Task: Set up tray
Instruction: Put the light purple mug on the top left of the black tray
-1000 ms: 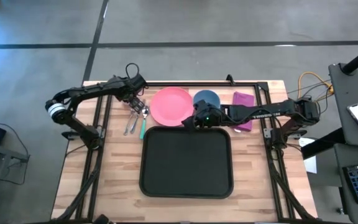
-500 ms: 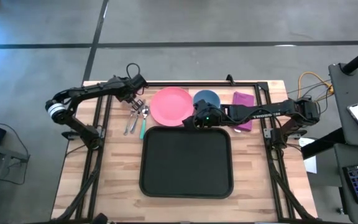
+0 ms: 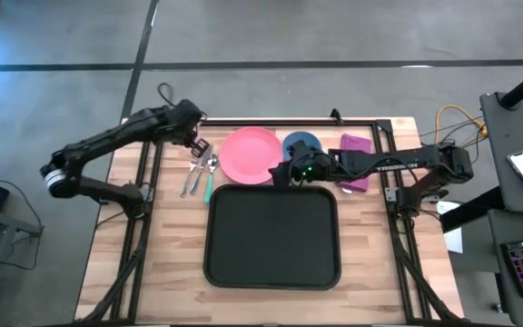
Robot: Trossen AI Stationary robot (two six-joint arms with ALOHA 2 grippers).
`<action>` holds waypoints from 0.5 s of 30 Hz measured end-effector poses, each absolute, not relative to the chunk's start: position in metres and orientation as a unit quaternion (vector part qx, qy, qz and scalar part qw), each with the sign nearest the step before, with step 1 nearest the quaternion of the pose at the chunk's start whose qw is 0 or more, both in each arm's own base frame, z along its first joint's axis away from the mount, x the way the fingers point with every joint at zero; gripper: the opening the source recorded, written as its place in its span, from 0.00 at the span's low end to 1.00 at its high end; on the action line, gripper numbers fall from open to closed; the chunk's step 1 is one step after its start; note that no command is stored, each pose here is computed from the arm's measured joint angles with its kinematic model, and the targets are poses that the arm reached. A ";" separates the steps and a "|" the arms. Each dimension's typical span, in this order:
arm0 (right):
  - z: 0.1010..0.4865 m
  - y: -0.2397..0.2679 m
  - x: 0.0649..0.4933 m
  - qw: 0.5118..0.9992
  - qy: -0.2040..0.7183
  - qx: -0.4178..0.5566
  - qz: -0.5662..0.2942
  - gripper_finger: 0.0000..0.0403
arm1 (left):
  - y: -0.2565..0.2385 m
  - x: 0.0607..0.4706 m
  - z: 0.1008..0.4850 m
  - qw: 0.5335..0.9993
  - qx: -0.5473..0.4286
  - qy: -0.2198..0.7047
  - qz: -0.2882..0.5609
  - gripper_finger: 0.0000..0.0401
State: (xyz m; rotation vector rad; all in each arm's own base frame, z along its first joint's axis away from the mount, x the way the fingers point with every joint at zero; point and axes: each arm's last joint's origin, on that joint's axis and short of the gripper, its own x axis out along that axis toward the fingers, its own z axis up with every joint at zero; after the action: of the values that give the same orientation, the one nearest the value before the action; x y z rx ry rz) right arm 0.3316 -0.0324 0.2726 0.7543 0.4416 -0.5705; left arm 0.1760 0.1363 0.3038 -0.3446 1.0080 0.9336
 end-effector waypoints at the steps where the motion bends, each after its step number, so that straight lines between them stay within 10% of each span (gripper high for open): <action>1: 0.275 -0.033 0.330 0.869 0.208 0.358 -0.271 0.55 | 0.128 0.176 0.313 0.780 -0.169 0.441 0.412 0.00; 15: 0.279 -0.036 0.325 0.869 0.214 0.352 -0.274 0.55 | 0.039 0.218 0.320 0.838 -0.194 0.424 0.283 0.00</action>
State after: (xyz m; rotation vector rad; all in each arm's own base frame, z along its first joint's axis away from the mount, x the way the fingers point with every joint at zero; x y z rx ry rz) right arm 0.3249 -0.0362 0.2786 0.7355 0.4483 -0.5742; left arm 0.2178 0.0393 0.3201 -0.4094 0.8974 0.5986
